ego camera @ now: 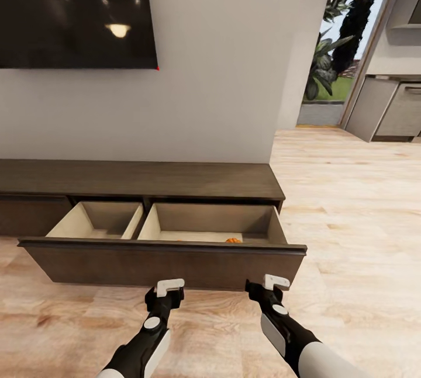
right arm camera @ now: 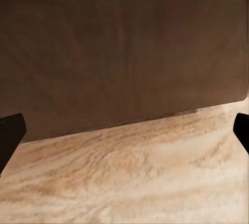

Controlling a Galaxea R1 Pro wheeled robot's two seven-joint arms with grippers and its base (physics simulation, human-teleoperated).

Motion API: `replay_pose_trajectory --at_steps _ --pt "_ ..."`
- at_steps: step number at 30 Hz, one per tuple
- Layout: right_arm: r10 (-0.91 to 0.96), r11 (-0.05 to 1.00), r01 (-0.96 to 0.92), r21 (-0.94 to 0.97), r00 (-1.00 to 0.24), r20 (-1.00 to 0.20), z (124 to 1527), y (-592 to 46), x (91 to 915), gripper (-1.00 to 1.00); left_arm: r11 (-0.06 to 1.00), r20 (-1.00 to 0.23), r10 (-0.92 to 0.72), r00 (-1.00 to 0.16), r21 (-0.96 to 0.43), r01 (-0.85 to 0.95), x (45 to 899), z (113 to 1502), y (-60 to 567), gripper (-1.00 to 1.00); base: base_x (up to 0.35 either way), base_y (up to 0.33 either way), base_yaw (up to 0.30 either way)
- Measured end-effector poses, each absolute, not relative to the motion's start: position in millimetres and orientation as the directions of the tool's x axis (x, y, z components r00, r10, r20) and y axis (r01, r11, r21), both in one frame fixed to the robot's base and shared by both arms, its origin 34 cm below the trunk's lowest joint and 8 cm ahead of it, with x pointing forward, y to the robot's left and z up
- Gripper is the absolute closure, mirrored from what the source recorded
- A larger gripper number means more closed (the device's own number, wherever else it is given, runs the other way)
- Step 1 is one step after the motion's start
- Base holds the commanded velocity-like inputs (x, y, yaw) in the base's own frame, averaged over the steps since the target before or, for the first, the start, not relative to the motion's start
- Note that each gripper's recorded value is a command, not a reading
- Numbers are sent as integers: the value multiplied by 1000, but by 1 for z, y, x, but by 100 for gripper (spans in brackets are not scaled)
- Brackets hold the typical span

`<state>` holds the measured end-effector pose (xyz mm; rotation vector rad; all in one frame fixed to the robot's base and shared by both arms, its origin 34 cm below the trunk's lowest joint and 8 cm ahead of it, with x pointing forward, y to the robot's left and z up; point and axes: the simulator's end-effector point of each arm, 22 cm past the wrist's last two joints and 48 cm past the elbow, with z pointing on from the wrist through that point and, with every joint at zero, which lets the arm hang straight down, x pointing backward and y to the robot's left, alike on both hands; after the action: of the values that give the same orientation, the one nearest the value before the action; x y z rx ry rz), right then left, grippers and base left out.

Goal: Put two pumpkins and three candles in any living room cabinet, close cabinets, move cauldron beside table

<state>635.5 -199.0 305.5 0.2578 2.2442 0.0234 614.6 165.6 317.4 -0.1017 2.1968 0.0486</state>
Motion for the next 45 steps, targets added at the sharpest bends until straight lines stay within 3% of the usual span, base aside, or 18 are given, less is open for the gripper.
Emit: replay_pose_trajectory --at_steps 45 --pt "192 978 178 105 -591 -783 309 -200 638 -100 995 -810 -57 -584 -1 -96 615 317 167 -100 244 0 0"
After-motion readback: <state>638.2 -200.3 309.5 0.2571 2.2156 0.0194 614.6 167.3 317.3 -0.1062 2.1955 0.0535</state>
